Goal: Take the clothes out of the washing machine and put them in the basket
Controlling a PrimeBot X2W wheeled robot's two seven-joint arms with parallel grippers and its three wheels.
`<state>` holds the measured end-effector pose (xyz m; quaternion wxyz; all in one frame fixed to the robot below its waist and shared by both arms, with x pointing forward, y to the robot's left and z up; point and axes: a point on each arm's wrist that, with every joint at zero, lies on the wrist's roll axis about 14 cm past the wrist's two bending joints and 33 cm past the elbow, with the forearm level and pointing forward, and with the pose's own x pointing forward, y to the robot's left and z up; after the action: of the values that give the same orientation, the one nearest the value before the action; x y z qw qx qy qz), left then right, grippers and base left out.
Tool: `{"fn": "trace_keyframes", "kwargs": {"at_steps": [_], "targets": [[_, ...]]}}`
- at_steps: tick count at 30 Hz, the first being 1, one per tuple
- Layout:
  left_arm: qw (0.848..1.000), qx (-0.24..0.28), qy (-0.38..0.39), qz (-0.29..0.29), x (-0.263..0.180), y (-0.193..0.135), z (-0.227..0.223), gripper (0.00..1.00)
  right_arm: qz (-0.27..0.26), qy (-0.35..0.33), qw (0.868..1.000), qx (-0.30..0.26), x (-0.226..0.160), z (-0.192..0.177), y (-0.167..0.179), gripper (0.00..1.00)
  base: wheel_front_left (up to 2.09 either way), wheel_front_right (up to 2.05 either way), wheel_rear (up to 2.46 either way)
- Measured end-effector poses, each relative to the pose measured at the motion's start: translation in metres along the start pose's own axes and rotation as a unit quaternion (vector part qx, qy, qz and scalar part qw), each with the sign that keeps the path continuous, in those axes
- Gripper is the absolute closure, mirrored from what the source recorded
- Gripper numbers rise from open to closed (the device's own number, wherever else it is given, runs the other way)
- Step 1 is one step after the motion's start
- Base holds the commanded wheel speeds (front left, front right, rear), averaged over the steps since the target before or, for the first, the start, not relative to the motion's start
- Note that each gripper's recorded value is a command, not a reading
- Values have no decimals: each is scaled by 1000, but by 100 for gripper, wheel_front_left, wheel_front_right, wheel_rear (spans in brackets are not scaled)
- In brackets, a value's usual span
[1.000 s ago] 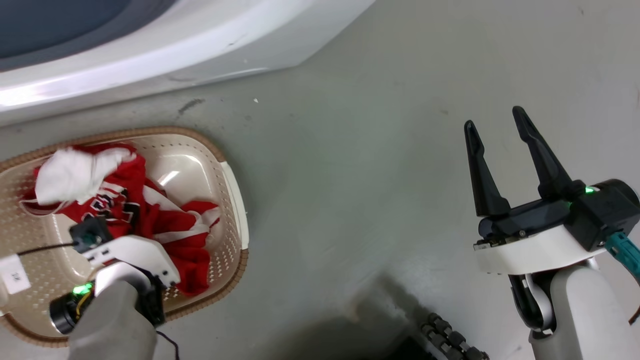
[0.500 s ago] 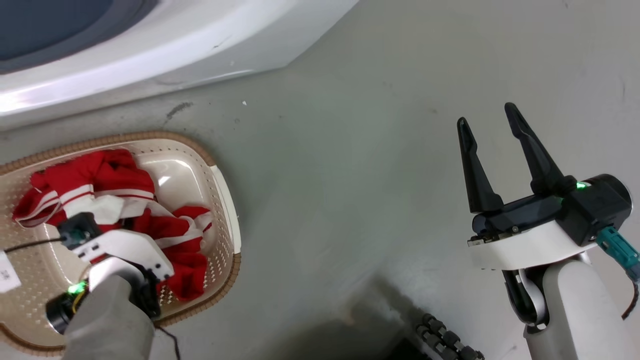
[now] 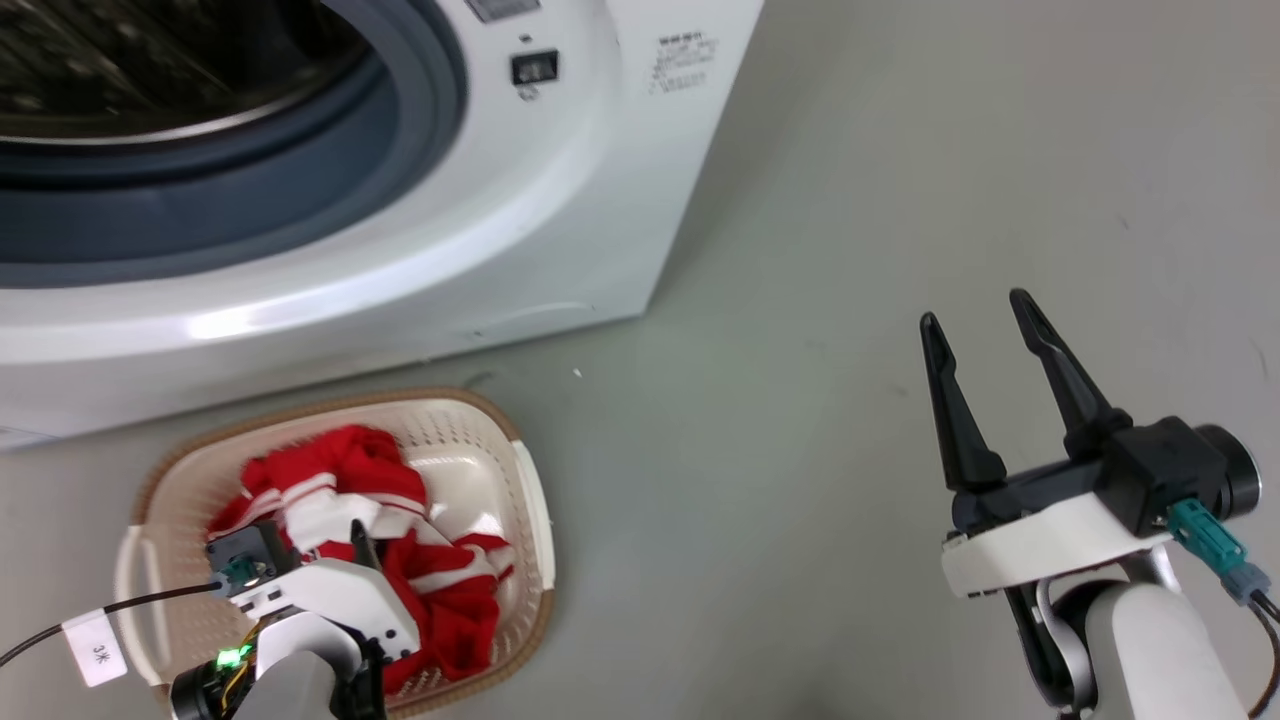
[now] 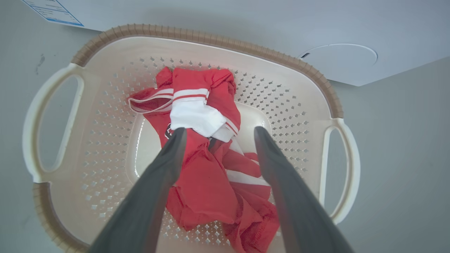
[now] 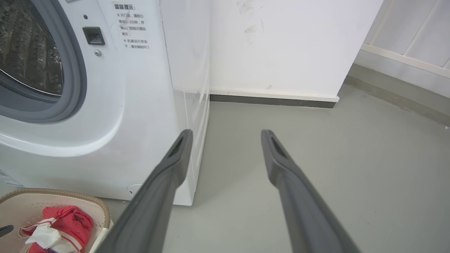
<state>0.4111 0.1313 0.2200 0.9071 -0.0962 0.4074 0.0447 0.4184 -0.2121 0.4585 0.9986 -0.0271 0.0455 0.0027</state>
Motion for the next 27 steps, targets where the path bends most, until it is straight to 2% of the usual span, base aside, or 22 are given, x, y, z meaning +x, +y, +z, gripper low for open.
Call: {"fn": "trace_keyframes", "kwargs": {"at_steps": [7,12,19,27], "targets": [[991,7,-127,-29,-42,-8,69,0,6,-25,1000,-2,-16,28,8,0,0,0,0],[974,14,-222,-42,-78,-10,120,0,14,-42,999,-1,-24,43,15,0,0,0,0],[935,31,-349,-59,-137,-16,181,0,16,-58,998,-7,-35,59,18,0,0,0,0],[887,61,-451,-72,-203,-22,217,0,24,-67,997,-9,-47,70,24,0,0,0,0]]}}
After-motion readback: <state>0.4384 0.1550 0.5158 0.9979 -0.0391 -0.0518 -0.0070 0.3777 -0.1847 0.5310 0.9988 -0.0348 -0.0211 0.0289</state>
